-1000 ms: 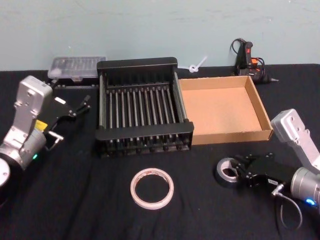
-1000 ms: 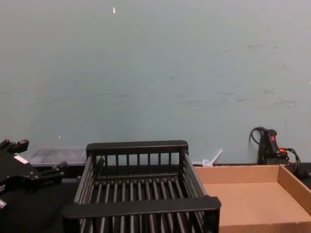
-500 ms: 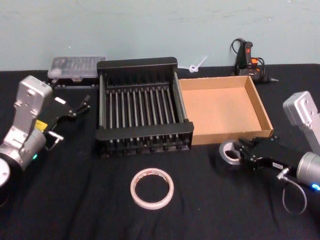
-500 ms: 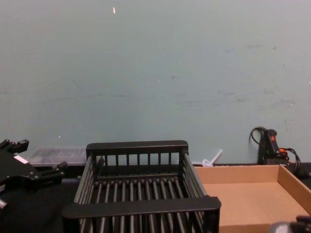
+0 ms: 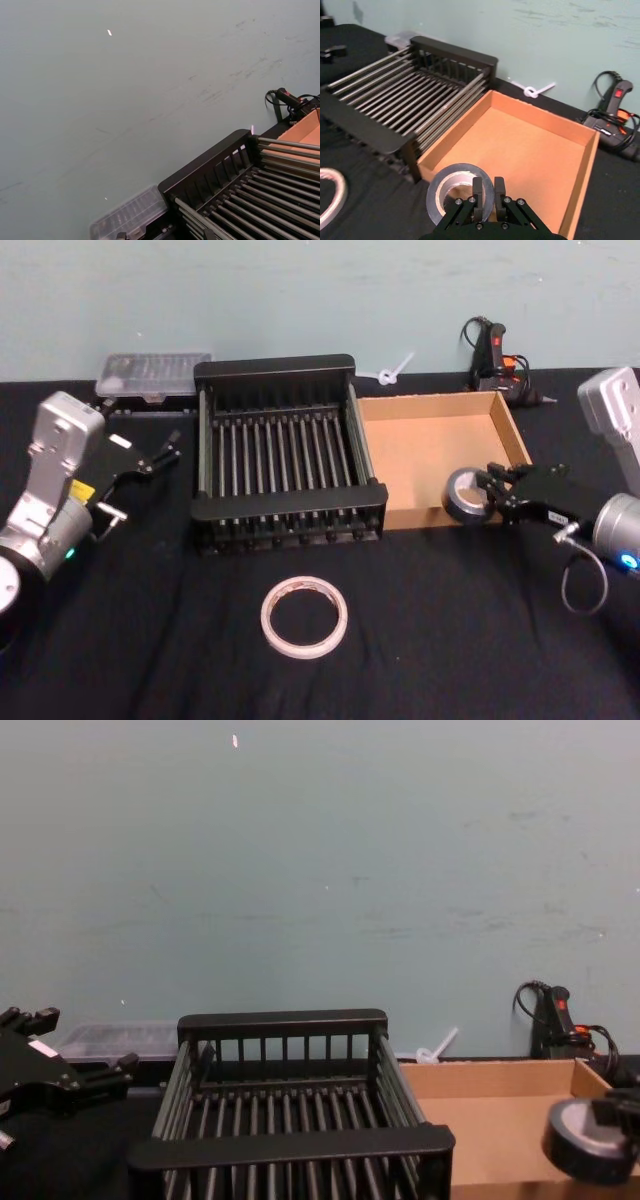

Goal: Pick up the white tape and place it into the black box , Pick up the silver tape and place it into the brown box.

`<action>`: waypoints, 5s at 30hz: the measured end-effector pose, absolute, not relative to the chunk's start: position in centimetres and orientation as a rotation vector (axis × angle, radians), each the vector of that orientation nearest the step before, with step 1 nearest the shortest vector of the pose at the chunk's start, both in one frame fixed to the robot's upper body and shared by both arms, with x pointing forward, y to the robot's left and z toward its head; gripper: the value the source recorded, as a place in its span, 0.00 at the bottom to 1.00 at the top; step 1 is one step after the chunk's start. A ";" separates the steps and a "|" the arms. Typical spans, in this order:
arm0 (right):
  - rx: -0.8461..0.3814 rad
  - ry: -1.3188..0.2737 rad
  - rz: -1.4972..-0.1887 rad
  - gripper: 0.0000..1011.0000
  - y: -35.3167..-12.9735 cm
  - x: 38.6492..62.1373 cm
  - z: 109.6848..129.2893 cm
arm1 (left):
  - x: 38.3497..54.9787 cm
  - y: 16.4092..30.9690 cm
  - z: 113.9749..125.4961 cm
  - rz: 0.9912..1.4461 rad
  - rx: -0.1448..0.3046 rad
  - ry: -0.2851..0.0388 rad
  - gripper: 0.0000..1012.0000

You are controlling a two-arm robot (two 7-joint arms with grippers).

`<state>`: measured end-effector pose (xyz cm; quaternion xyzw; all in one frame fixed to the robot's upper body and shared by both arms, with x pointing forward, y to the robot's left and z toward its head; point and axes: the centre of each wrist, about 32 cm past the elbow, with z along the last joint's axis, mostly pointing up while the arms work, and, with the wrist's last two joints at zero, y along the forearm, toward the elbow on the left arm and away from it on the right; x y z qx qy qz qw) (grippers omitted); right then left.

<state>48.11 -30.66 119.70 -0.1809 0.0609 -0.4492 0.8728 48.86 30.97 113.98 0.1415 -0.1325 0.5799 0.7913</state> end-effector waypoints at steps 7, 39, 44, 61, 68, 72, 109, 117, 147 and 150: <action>-0.385 0.145 -0.974 0.14 -30.3 50.0 120.3 | 48.9 31.0 114.0 1.248 0.304 -0.285 0.99; -0.445 0.182 -1.052 0.14 -27.4 59.1 119.3 | 48.9 31.0 114.0 1.248 0.304 -0.285 0.99; -0.452 0.187 -1.051 0.14 -27.1 59.3 118.9 | 48.9 31.0 114.0 1.248 0.304 -0.285 0.99; -0.454 0.183 -1.051 0.23 -27.1 59.4 118.8 | 48.9 31.0 114.0 1.248 0.304 -0.285 0.99; -0.453 0.184 -1.050 0.41 -27.1 59.3 118.8 | 48.9 31.0 114.0 1.248 0.305 -0.285 0.99; -0.453 0.184 -1.050 0.56 -27.1 59.3 118.8 | 48.9 31.0 114.0 1.248 0.304 -0.285 0.99; -0.407 0.146 -1.034 0.99 -27.8 57.7 119.0 | 48.9 31.0 114.0 1.248 0.304 -0.285 0.99; -0.362 0.099 -1.013 0.99 -28.6 55.4 119.5 | 48.9 31.0 114.0 1.248 0.305 -0.285 0.99; -0.281 0.047 -0.811 0.99 -31.9 44.9 115.9 | 48.9 31.0 114.0 1.248 0.304 -0.285 0.99; -0.293 0.050 -0.774 0.99 -31.6 44.6 115.6 | 48.9 31.0 114.0 1.248 0.304 -0.285 0.99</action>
